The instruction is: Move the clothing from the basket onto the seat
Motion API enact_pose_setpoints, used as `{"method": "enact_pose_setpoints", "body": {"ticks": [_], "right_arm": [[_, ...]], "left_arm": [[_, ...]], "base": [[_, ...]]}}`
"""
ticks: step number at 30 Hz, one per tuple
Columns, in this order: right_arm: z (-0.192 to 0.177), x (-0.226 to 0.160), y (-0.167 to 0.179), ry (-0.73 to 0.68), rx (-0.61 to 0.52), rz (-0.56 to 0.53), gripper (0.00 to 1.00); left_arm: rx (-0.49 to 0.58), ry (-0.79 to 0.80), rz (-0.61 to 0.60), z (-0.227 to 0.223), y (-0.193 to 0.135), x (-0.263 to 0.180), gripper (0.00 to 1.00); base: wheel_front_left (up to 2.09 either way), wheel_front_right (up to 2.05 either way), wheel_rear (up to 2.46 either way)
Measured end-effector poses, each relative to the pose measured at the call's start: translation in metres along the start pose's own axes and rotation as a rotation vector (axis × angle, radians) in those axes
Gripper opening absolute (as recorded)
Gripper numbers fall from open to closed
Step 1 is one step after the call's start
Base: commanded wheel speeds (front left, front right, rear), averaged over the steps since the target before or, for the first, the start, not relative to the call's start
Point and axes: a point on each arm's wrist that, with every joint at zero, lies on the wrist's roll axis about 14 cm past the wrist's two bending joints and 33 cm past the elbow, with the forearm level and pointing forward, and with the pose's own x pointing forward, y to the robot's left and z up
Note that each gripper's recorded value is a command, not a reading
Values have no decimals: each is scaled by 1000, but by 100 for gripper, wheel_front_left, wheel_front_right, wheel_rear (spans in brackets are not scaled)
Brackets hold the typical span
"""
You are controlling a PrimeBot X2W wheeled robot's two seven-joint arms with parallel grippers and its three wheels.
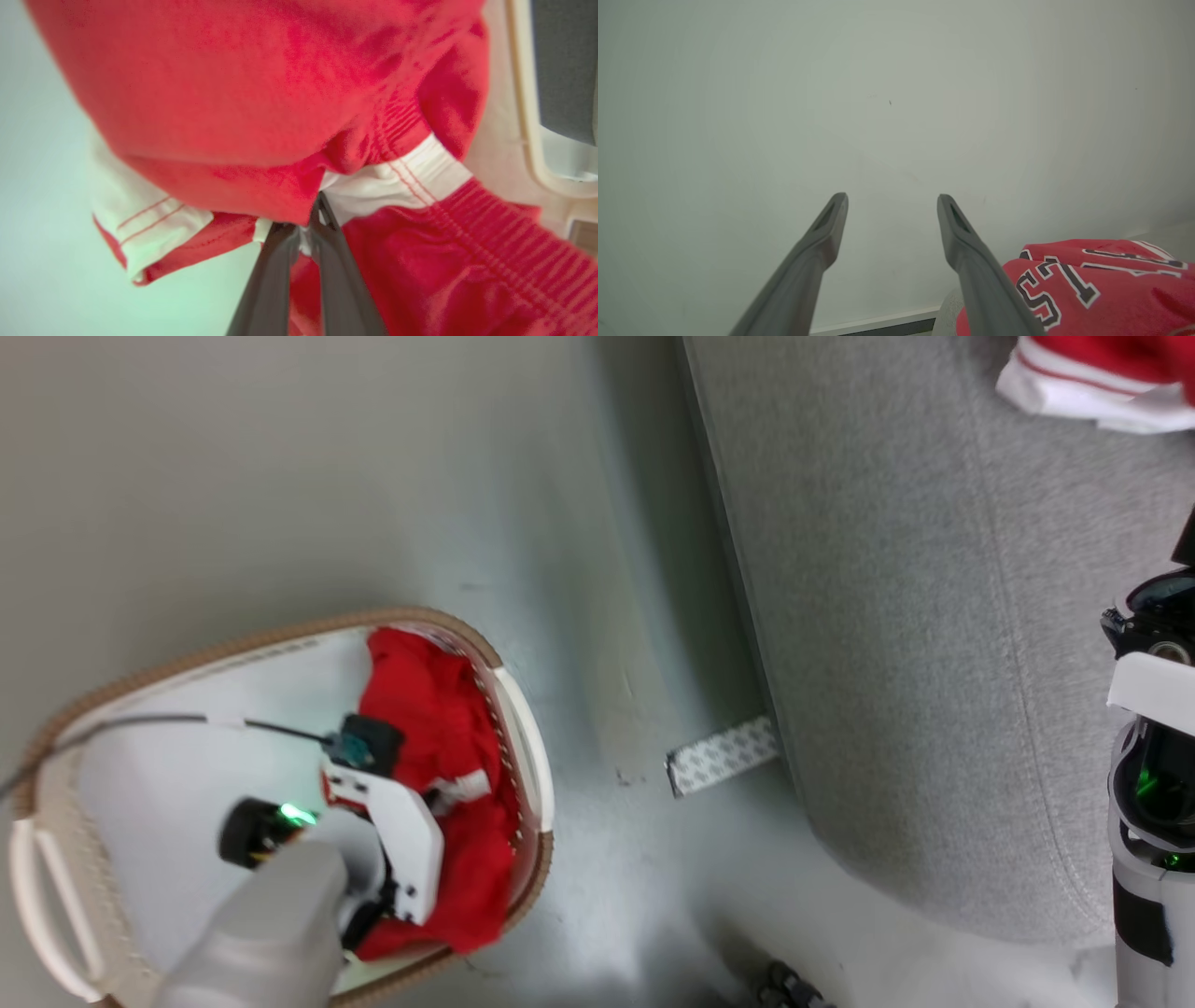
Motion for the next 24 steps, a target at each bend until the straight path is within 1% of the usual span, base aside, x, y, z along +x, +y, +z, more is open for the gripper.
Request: {"method": "enact_pose_setpoints", "body": {"ticks": [6, 10, 15, 19, 24], "right_arm": [[32, -1, 13, -59, -16, 27, 100], [55, -10, 18, -91, -24, 26, 100], [79, -28, 23, -110, -16, 21, 100], [91, -48, 22, -106, -2, 15, 100], [103, -67, 31, -107, 34, 37, 100]], "left_arm": [[-23, -97, -6, 19, -24, -27, 0], [-38, -201, -12, 37, -47, -52, 0], [-75, -352, 6, 54, -68, -91, 0], [-83, -460, 21, 68, -85, -124, 0], [-57, -596, 55, 89, -96, -169, 0]], "base": [[0, 0, 0], [0, 0, 0], [0, 0, 0], [0, 0, 0], [0, 0, 0]]}}
